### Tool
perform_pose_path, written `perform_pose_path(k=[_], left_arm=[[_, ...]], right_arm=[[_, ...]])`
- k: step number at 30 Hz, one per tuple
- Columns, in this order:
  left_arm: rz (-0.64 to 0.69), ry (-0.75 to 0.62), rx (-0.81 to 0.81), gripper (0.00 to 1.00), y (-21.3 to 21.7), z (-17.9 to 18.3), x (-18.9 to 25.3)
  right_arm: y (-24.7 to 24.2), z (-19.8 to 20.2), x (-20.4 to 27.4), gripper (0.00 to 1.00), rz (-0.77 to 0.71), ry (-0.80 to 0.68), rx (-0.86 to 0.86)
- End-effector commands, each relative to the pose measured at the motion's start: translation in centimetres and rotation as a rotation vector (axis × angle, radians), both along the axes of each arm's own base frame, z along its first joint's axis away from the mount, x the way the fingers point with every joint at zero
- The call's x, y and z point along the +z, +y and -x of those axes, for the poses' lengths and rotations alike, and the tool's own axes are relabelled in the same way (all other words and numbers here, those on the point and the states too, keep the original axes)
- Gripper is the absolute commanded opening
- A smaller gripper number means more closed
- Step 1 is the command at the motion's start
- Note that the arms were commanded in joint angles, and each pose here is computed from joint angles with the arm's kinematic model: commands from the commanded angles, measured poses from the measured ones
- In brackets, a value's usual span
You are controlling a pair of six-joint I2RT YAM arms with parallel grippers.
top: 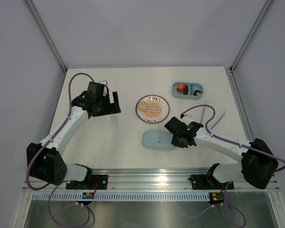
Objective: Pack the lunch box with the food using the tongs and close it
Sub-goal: Pick up the box lid from the center of the board.
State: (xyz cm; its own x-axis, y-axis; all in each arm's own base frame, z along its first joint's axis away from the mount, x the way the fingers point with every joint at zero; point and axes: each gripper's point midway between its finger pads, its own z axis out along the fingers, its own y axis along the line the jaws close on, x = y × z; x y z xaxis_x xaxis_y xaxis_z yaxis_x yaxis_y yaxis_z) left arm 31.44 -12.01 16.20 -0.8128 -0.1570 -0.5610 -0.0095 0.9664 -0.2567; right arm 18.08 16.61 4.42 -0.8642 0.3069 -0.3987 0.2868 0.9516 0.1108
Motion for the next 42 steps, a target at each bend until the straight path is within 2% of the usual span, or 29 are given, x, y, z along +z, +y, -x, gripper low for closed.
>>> perform_pose_path(k=[1, 6, 10, 14, 24, 30, 34, 37, 41, 42], left_arm=[[0.124, -0.003, -0.067, 0.99, -2.3, 0.7, 0.2], [0.279, -0.035, -0.229, 0.99, -5.5, 2.1, 2.8], [0.414, -0.053, -0.387, 0.99, -7.9, 3.9, 4.0], [0.503, -0.034, -0.457, 0.99, -9.2, 4.9, 4.1], [0.668, 0.048, -0.506, 0.99, -11.3, 5.6, 2.8], [0.692, 0.051, -0.501, 0.97, -11.7, 5.0, 2.4], [0.725, 0.046, -0.504, 0.93, -12.2, 4.4, 2.6], [0.73, 0.046, -0.5, 0.87, -12.3, 4.2, 2.4], [0.748, 0.044, -0.502, 0.76, -12.5, 4.2, 2.5], [0.753, 0.039, -0.503, 0.69, -12.5, 4.2, 2.6]], right_arm=[[1.6, -3.2, 5.5, 0.0, -0.028, -0.153, 0.065], [2.2, -4.2, 8.1, 0.0, -0.024, -0.203, 0.118], [3.3, -5.4, 10.2, 0.0, -0.067, -0.261, 0.133], [4.3, -6.8, 11.4, 0.0, -0.149, -0.302, 0.148], [5.1, -8.5, 13.9, 0.0, -0.234, -0.342, 0.174], [6.2, -9.0, 14.8, 0.0, -0.278, -0.353, 0.191], [6.6, -9.2, 15.0, 0.0, -0.3, -0.357, 0.198], [6.8, -9.3, 15.2, 0.0, -0.313, -0.36, 0.194], [6.9, -9.5, 15.0, 0.0, -0.32, -0.354, 0.19], [6.9, -9.5, 14.9, 0.0, -0.32, -0.351, 0.187]])
